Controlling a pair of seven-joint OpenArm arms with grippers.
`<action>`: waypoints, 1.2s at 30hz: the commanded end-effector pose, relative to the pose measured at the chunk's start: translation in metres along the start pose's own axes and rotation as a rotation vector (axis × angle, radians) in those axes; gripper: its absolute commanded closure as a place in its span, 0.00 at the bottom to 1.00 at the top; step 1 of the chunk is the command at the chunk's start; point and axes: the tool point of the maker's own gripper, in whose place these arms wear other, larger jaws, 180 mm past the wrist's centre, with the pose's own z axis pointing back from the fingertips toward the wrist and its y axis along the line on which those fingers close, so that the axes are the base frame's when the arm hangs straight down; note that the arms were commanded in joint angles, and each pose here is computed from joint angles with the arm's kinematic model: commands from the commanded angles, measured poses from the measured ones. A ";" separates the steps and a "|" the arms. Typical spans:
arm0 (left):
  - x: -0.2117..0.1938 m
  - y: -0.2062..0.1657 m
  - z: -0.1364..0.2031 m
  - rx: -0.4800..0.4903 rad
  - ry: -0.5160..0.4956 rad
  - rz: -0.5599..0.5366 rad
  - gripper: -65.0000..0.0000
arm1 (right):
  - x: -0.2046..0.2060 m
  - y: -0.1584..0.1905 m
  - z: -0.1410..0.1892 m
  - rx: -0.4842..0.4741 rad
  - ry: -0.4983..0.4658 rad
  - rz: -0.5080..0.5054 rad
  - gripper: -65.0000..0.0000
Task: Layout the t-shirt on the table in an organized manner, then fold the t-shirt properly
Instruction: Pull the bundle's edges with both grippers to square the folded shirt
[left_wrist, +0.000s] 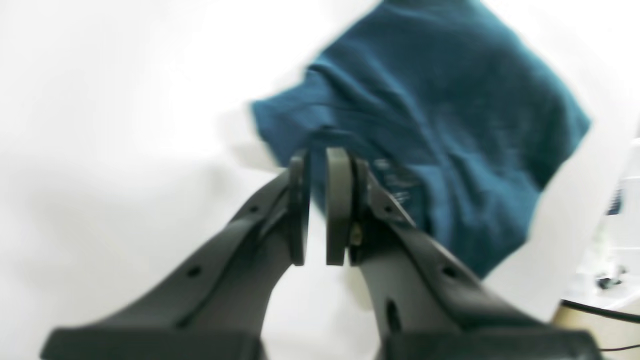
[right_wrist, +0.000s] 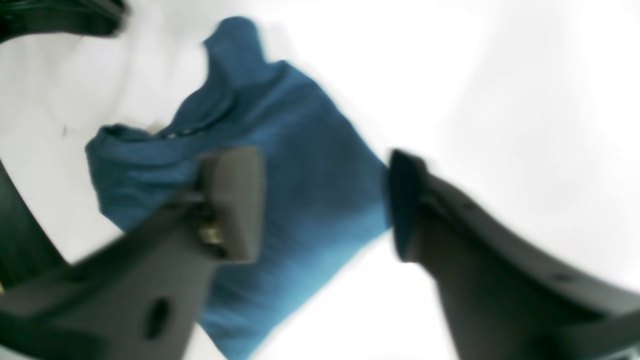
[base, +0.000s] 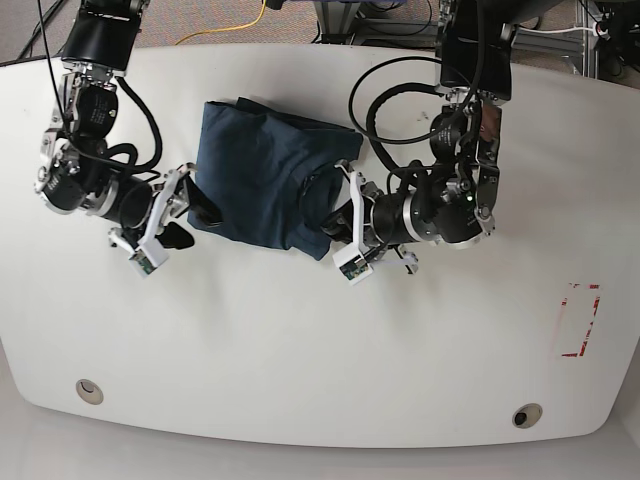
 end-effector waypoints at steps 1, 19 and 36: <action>0.027 -0.012 -0.002 -0.032 -0.088 -0.002 0.93 | 0.015 0.007 -0.007 0.006 -0.047 0.048 0.60; -0.071 -0.063 -0.039 -0.224 0.244 -0.108 0.93 | -0.056 0.000 -0.062 -0.121 0.029 0.123 0.67; -0.130 -0.003 -0.016 -0.151 0.380 -0.128 0.93 | -0.099 0.014 -0.039 -0.162 0.035 0.061 0.67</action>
